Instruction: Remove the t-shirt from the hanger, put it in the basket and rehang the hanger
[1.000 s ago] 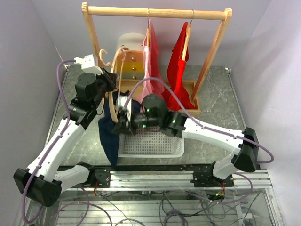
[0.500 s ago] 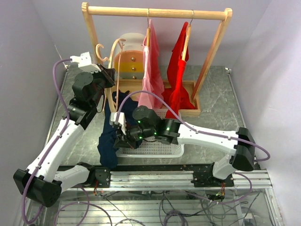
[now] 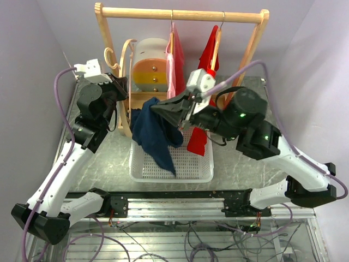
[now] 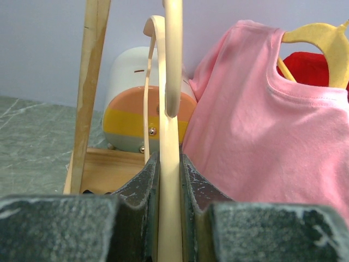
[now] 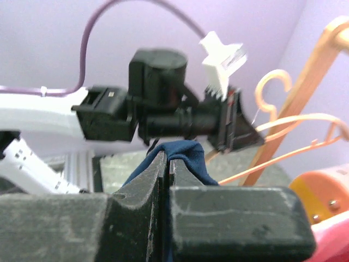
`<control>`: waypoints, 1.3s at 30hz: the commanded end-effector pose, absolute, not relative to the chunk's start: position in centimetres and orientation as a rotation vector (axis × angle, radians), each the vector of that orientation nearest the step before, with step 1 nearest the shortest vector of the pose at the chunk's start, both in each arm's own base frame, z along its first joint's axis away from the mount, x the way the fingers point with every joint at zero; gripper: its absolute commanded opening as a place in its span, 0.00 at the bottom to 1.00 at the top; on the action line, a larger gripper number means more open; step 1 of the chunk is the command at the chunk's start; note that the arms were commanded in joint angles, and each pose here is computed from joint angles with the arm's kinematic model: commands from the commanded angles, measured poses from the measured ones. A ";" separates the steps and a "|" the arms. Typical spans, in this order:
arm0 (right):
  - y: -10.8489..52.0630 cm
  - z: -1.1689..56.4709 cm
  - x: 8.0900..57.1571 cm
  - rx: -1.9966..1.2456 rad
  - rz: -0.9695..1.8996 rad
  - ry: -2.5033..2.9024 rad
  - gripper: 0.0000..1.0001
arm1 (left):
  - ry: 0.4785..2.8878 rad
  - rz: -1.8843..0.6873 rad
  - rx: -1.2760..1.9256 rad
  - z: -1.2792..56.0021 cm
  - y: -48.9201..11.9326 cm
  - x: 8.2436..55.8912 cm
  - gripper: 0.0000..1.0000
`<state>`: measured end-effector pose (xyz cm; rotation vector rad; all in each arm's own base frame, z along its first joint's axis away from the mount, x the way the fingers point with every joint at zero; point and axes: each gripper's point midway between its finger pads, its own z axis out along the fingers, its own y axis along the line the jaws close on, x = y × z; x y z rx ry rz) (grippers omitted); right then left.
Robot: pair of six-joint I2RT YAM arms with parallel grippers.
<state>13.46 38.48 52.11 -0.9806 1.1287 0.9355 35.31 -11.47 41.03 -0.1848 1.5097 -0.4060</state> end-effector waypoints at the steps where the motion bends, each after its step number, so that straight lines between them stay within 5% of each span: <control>1: 36.5 56.3 14.3 -0.911 0.843 1.050 0.00 | 1.445 -0.386 -0.194 43.7 -10.6 34.8 0.07; 25: 27.7 69.5 12.8 -0.691 0.764 0.783 0.00 | 1.493 -0.348 -0.103 44.5 -11.4 35.5 0.07; 39: 32.4 61.2 15.9 -0.725 0.727 0.969 0.00 | 1.546 -0.340 -0.021 43.4 -12.6 36.4 0.07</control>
